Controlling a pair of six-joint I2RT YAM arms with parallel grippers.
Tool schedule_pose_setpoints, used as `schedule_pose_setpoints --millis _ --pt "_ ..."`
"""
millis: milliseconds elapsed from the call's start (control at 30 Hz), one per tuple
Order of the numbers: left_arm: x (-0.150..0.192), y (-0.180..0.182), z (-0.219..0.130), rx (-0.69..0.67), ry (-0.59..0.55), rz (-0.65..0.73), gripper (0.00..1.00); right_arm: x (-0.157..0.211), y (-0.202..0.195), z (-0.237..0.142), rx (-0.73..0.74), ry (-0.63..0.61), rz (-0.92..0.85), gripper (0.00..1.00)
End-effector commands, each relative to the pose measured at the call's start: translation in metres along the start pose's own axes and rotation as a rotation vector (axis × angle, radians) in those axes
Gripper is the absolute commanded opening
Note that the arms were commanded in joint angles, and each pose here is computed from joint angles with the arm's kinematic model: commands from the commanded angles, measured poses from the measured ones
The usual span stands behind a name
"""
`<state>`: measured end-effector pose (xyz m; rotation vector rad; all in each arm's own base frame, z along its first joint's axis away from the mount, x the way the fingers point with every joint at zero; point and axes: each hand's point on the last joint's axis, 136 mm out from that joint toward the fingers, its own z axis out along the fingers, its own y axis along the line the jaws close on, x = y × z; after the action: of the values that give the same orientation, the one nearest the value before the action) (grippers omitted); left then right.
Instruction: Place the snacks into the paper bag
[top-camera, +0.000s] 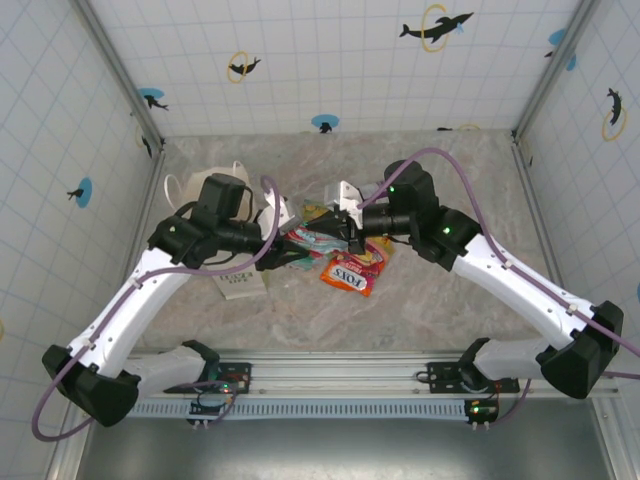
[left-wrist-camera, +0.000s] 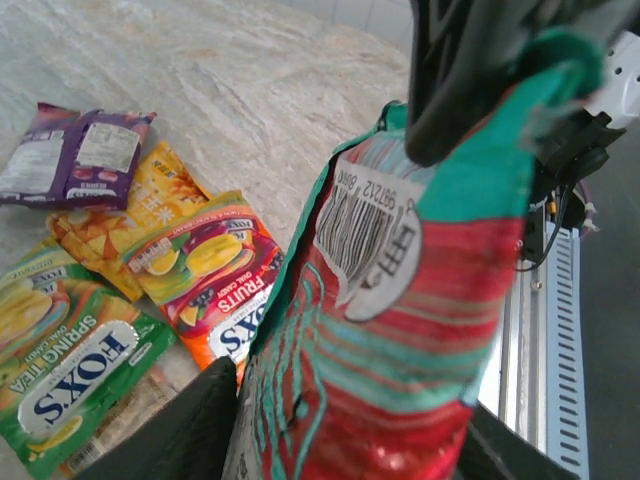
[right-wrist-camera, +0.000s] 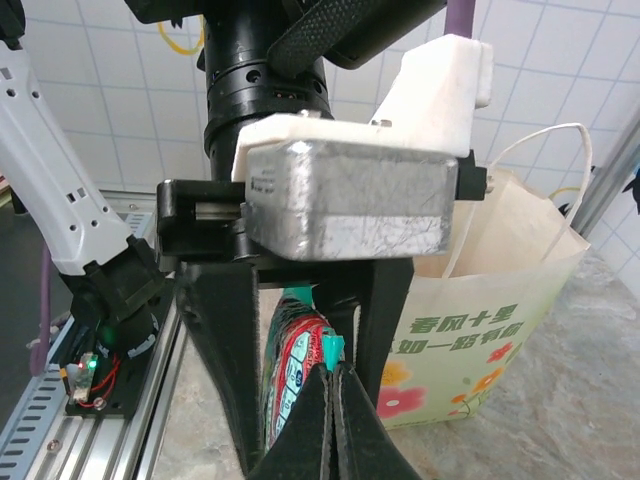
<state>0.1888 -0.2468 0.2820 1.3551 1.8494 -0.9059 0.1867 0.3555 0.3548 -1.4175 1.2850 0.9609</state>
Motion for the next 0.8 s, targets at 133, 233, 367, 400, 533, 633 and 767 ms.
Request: schedule_pose_setpoints --millis 133,233,367,400,533,633,767 --pt "-0.009 0.001 -0.005 -0.055 -0.054 0.086 0.23 -0.037 -0.009 -0.011 0.073 -0.098 -0.107 0.00" --pt "-0.016 0.000 -0.009 -0.067 -0.088 0.101 0.20 -0.037 -0.010 -0.012 0.092 -0.116 -0.112 0.00" --pt "-0.025 0.001 -0.013 -0.090 -0.123 0.090 0.16 -0.041 -0.017 -0.018 0.162 -0.153 -0.118 0.06" --pt "-0.028 0.003 -0.015 -0.106 -0.137 0.080 0.15 -0.043 -0.020 -0.021 0.198 -0.172 -0.125 0.13" --pt "-0.047 0.017 -0.027 -0.204 -0.211 0.037 0.11 -0.043 -0.043 -0.049 0.432 -0.251 -0.093 0.37" --pt "-0.067 0.032 -0.043 -0.319 -0.291 0.004 0.10 -0.039 -0.051 -0.070 0.553 -0.319 -0.069 0.48" --pt "-0.101 0.051 -0.071 -0.460 -0.421 -0.050 0.09 -0.028 -0.057 -0.078 0.598 -0.328 -0.019 0.51"
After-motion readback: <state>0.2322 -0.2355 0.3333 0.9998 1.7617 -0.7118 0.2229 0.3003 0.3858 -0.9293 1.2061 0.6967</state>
